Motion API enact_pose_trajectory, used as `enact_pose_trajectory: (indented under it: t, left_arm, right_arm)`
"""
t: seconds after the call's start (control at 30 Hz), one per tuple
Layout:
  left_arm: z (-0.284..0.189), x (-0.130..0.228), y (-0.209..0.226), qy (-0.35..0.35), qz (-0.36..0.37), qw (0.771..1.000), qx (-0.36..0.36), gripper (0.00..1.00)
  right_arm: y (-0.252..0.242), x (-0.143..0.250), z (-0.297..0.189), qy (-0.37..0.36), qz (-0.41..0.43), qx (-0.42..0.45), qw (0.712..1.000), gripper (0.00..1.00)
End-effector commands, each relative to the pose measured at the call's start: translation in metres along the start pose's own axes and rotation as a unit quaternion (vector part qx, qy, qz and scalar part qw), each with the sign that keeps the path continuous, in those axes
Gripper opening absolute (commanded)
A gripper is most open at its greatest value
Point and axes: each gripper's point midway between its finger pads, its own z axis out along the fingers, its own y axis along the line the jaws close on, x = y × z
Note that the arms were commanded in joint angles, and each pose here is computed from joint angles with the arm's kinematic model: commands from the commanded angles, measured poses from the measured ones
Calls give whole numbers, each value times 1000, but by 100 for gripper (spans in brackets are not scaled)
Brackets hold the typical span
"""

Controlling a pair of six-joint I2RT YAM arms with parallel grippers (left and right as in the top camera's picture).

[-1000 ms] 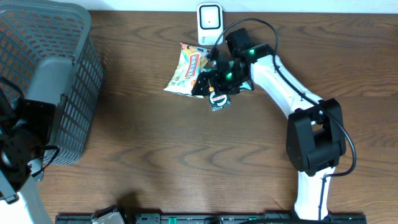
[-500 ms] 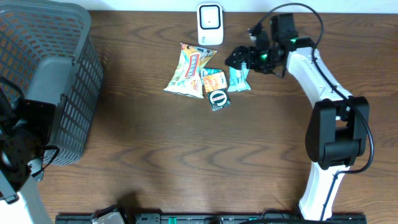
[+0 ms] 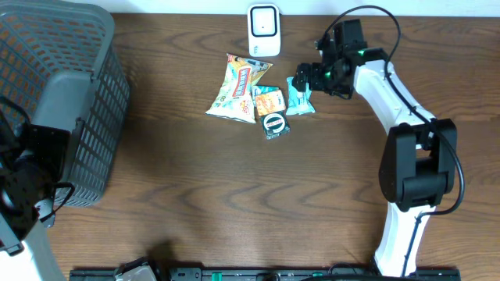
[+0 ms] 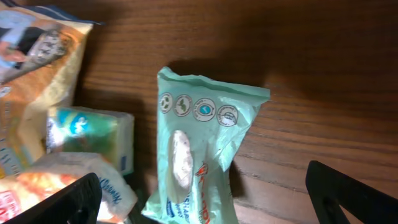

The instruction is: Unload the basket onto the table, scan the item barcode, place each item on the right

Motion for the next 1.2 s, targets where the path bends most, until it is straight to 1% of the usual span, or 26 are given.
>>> enact_pose_trajectory:
  t: [0.0, 0.07, 0.2, 0.23, 0.27, 0.33, 0.37, 0.4, 0.53, 0.6, 0.67, 0.7, 0.77, 0.9, 1.03, 1.17]
  left_arm:
    - [-1, 3, 10, 6, -2, 1000, -21, 98]
    - [-1, 3, 10, 6, -2, 1000, -21, 98]
    - [-1, 3, 10, 6, -2, 1000, -21, 98]
    - [-1, 3, 10, 6, -2, 1000, -21, 98]
    - [-1, 3, 10, 6, -2, 1000, -21, 98]
    - [-1, 3, 10, 6, -2, 1000, -21, 98]
    - [-1, 3, 10, 6, -2, 1000, -21, 98]
    - [-1, 3, 10, 6, -2, 1000, -21, 98]
    - [-1, 3, 10, 6, -2, 1000, -21, 98]
    - [-1, 3, 10, 6, -2, 1000, -21, 98]
    - [-1, 3, 10, 6, -2, 1000, -21, 98]
    - [-1, 3, 10, 6, -2, 1000, -21, 97]
    - [-1, 3, 10, 6, -2, 1000, -21, 97]
    - [-1, 3, 10, 6, -2, 1000, -21, 98]
    - [-1, 3, 10, 6, -2, 1000, -21, 98]
    - [-1, 3, 10, 6, -2, 1000, -21, 98]
  right_arm:
    - [-5, 4, 10, 3, 6, 26, 1000, 97]
    - [-6, 6, 13, 5, 2, 39, 999, 94]
    - [-17, 11, 22, 9, -5, 84, 996, 91]
    - [-20, 16, 27, 16, -6, 96, 995, 87]
    - [-21, 18, 30, 20, -6, 96, 995, 80]
    - [-23, 22, 34, 25, 6, 100, 995, 76]
    - [-24, 23, 36, 27, 14, 102, 994, 70]
    - [-25, 24, 38, 28, 21, 103, 994, 68]
    - [-33, 29, 51, 35, 28, 115, 992, 64]
    - [-40, 36, 59, 46, 29, 126, 991, 59]
    - [-46, 45, 65, 63, 31, 138, 988, 48]
    - [-48, 50, 65, 71, 32, 142, 987, 44]
    - [-53, 55, 63, 80, 32, 154, 984, 30]
    - [-52, 49, 48, 73, 31, 164, 983, 1]
    - [-35, 44, 27, 70, 26, 132, 988, 1]
    - [1, 42, 5, 75, 28, 41, 996, 1]
